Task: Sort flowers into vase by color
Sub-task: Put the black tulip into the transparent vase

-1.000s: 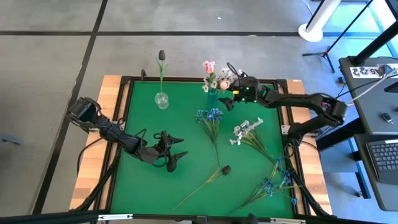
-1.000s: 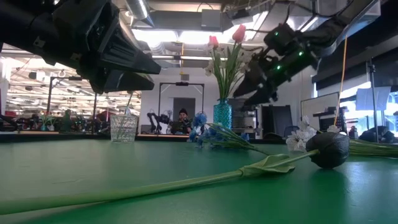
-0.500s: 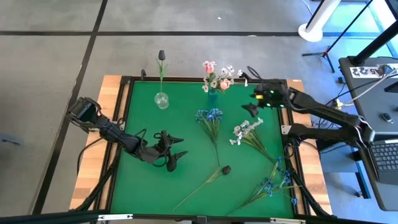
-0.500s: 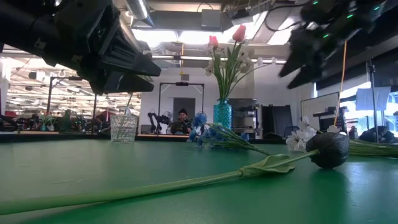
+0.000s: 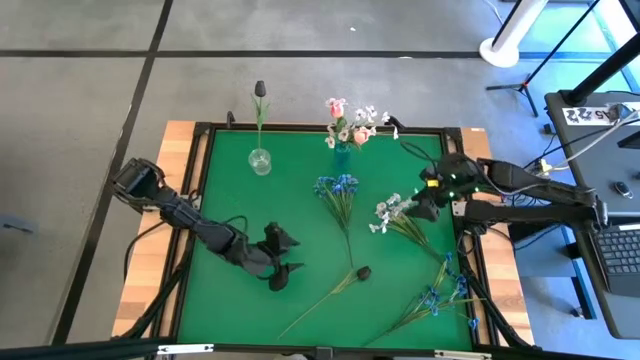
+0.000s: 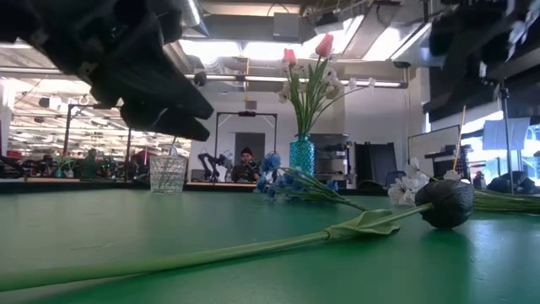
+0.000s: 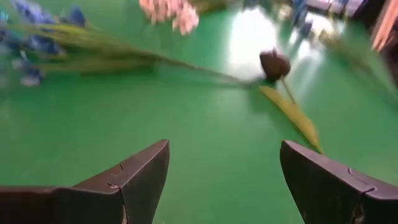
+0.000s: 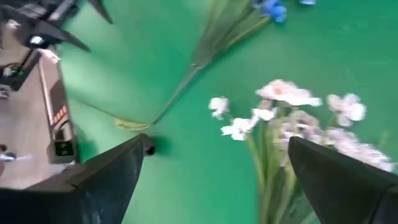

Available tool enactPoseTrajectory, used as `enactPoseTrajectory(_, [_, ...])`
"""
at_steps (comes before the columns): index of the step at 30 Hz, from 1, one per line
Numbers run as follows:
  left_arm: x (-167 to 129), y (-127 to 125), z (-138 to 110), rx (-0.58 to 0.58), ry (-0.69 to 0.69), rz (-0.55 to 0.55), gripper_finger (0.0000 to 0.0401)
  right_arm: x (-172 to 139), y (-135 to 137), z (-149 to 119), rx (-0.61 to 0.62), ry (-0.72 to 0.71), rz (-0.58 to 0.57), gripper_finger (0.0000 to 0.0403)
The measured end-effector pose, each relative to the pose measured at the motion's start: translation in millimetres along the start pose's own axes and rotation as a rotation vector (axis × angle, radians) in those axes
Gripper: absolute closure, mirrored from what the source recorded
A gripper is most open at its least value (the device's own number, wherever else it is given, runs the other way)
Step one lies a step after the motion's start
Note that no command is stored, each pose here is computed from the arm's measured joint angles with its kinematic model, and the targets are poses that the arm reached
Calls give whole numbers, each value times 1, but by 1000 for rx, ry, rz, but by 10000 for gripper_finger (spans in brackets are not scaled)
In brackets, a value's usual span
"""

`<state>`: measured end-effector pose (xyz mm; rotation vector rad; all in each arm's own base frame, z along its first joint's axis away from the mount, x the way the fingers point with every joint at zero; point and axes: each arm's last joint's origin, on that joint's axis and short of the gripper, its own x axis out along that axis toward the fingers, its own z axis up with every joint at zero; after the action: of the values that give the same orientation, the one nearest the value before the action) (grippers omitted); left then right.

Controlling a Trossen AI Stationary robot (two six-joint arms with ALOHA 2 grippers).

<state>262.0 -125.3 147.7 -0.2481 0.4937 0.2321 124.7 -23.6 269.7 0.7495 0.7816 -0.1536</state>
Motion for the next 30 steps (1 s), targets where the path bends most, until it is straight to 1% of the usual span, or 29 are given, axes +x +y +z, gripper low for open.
enactPoseTrajectory(3, [4, -16, 7, 31, 45, 12, 103, -3, 13, -10, -57, -32, 5, 6])
enactPoseTrajectory(6, [10, -34, 15, 58, 55, -8, 103, -6, 25, -18, -112, -100, -8, 6])
enactPoseTrajectory(8, [16, -44, 18, 72, 77, -30, 103, -8, 34, -23, -150, -151, 6, 6])
enactPoseTrajectory(12, [32, -63, 22, 76, 120, -57, 103, -9, 52, -33, -234, -221, 60, 6])
enactPoseTrajectory(16, [50, -85, 19, 81, 171, -88, 103, -6, 71, -43, -330, -270, 107, 6])
enactPoseTrajectory(20, [65, -110, 13, 102, 216, -95, 103, -5, 90, -53, -394, -294, 200, 6])
enactPoseTrajectory(22, [72, -121, 10, 111, 256, -67, 103, -4, 99, -58, -409, -306, 243, 6])
enactPoseTrajectory(24, [80, -128, 6, 105, 311, -15, 103, -5, 105, -63, -423, -325, 268, 6])
enactPoseTrajectory(28, [94, -130, -2, 54, 411, 118, 103, -4, 114, -69, -442, -353, 286, 6])
enactPoseTrajectory(30, [98, -133, -2, 18, 437, 153, 103, -3, 117, -71, -442, -359, 296, 6])
